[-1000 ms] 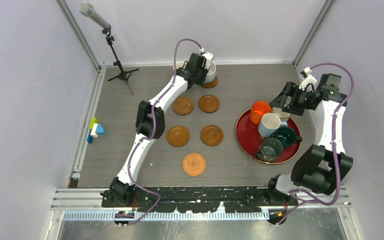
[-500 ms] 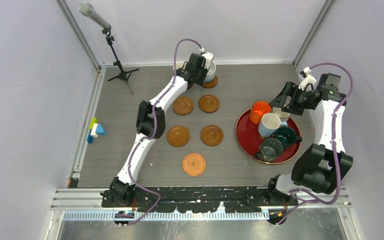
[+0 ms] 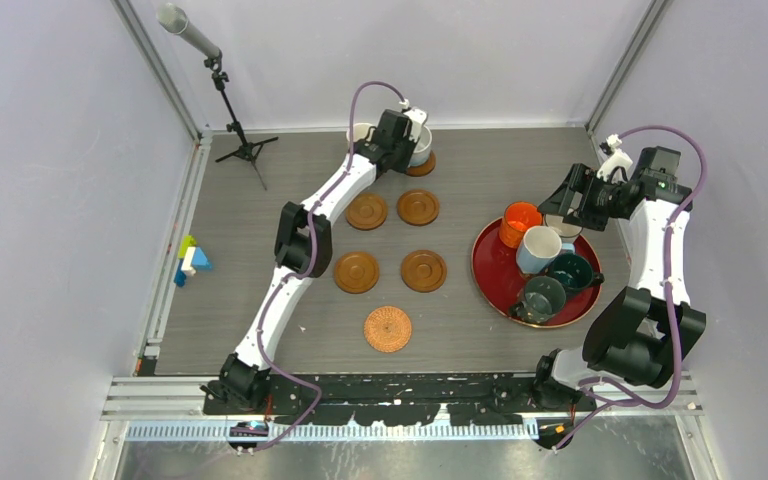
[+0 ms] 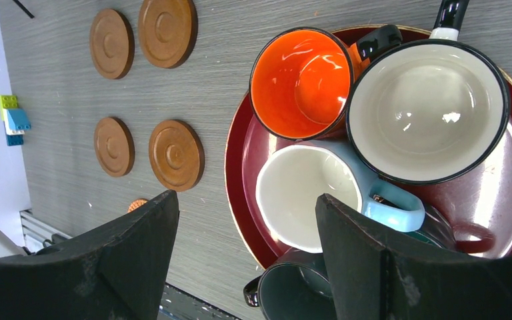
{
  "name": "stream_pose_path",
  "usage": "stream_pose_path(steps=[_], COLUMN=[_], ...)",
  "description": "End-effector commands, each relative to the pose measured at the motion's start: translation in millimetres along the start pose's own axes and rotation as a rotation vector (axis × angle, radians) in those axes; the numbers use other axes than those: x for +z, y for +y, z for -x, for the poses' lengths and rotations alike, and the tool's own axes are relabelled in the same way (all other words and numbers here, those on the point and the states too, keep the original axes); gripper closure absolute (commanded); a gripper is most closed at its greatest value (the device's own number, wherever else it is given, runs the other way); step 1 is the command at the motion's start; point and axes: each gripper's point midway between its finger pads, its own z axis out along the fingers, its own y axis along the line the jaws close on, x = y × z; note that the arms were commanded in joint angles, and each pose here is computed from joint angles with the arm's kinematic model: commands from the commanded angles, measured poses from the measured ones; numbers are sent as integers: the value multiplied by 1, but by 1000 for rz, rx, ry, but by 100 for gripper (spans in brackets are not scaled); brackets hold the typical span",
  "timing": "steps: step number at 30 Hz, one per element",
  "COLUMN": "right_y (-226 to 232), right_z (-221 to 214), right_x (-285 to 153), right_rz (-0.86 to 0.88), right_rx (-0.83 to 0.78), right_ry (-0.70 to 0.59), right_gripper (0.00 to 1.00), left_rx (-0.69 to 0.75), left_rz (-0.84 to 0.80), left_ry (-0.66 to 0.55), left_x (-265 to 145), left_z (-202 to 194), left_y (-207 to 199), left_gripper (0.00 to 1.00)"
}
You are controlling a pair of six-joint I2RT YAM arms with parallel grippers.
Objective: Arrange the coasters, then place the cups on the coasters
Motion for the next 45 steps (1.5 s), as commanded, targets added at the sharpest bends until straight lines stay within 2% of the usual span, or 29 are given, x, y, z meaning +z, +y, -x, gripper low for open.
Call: stream_pose_path(steps=[1, 15, 20, 27, 33, 39, 42, 45], right_y=[1, 1, 1, 3, 3, 7, 7, 4], right_z=[8, 8, 8, 8, 7, 4, 0, 1], right_x=[1, 1, 1, 0, -5, -17, -26, -36], right_rz=[4, 6, 8, 6, -18, -41, -69, -100], right_rx=[-28, -27, -25, -33, -52, -88, -110, -112], right_ry=[-23, -23, -21, -25, -36, -30, -26, -44], right_gripper=[20, 20, 20, 21, 20, 21, 21, 20], left_rx=[-4, -37, -44, -53, -55, 74, 128, 226], left_rz=[9, 2, 2, -33, -65, -193, -320, -420], left_ry=[-232, -216, -222, -236, -256, -187, -128, -60], left_x=[-27, -32, -34, -71, -133, -187, -212, -229], left_z=[81, 79, 82, 104, 125, 110, 86, 46], left_y=[7, 4, 4, -1, -11, -60, -102, -153], left_gripper=[81, 72, 66, 28, 21, 21, 24, 26])
